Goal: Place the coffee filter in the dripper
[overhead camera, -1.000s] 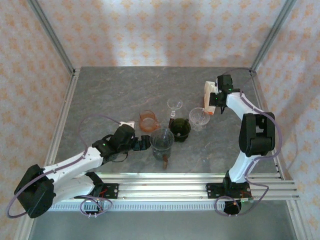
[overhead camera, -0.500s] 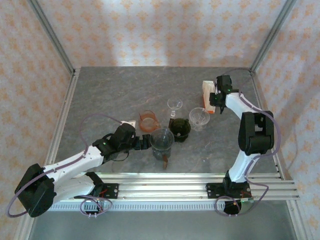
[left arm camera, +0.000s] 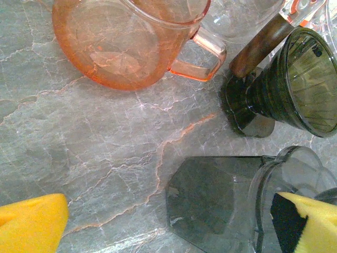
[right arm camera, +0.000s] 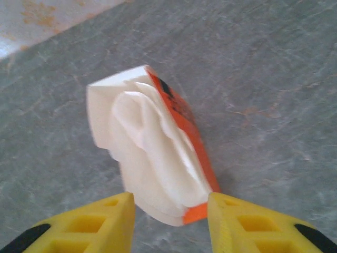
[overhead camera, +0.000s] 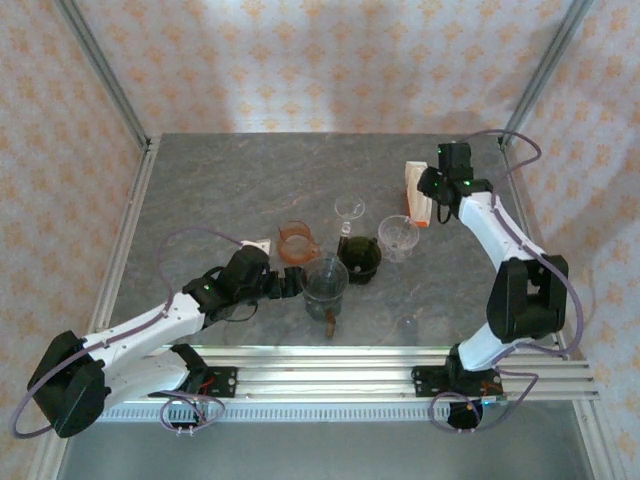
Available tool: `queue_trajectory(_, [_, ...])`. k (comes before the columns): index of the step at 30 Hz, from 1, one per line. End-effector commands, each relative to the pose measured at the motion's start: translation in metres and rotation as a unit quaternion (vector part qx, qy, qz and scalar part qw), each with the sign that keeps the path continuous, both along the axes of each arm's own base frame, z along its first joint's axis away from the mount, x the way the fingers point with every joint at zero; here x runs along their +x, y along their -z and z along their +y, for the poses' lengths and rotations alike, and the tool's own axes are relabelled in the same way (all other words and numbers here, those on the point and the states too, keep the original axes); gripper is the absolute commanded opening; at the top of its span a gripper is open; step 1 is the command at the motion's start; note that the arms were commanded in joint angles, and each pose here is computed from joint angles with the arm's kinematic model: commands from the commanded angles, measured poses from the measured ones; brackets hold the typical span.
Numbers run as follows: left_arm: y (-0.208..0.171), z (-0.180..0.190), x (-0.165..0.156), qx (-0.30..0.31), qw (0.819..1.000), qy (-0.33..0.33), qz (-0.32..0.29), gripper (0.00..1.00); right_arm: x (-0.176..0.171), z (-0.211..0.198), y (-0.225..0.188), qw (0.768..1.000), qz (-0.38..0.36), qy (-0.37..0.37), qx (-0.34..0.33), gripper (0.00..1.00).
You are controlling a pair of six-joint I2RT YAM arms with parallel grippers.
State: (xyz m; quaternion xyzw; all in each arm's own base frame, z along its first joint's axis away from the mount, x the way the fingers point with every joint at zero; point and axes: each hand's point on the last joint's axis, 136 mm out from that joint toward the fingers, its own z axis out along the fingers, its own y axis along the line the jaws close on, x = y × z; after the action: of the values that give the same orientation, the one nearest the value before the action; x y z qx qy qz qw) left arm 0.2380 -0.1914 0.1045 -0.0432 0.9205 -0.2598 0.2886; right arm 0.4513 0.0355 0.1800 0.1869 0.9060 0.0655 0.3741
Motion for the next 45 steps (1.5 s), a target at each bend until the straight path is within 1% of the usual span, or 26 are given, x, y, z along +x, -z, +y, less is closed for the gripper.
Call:
queue_trajectory(1, [-0.010, -0.001, 0.009, -0.008, 1.000, -0.015, -0.010, 1.00, 0.012, 0.000, 0.013, 0.998, 0.024, 0.051, 0.020, 0.38])
queue_trajectory(6, [-0.008, 0.001, 0.008, -0.002, 1.000, -0.015, -0.004, 1.00, 0.034, 0.002, 0.020, 0.996, 0.027, 0.073, 0.037, 0.33])
queue_trajectory(11, [-0.007, 0.001, 0.008, -0.001, 1.000, -0.016, -0.004, 1.00, 0.045, 0.003, 0.026, 0.994, 0.029, 0.094, 0.055, 0.28])
queue_trajectory(15, [-0.007, 0.001, 0.009, -0.001, 1.000, -0.016, -0.004, 1.00, 0.049, 0.007, 0.032, 0.993, 0.033, 0.093, 0.062, 0.27])
queue_trajectory(21, [-0.005, 0.001, 0.009, 0.000, 1.000, -0.017, -0.003, 1.00, 0.049, 0.002, 0.037, 0.993, 0.044, 0.097, 0.046, 0.23])
queue_trajectory(28, [-0.004, 0.001, 0.010, 0.001, 1.000, -0.019, -0.001, 1.00, 0.048, 0.003, 0.047, 0.993, 0.062, 0.090, 0.037, 0.22])
queue_trajectory(35, [-0.004, 0.000, 0.010, -0.001, 1.000, -0.018, 0.000, 1.00, 0.049, 0.006, 0.041, 0.995, 0.060, 0.078, 0.013, 0.11])
queue_trajectory(43, [-0.002, -0.002, 0.010, -0.004, 1.000, -0.018, 0.003, 1.00, 0.048, 0.012, 0.029, 0.996, 0.057, 0.061, -0.017, 0.10])
queue_trajectory(45, [-0.001, -0.002, 0.010, -0.004, 1.000, -0.017, 0.004, 1.00, 0.048, 0.012, 0.029, 0.996, 0.058, 0.061, -0.019, 0.04])
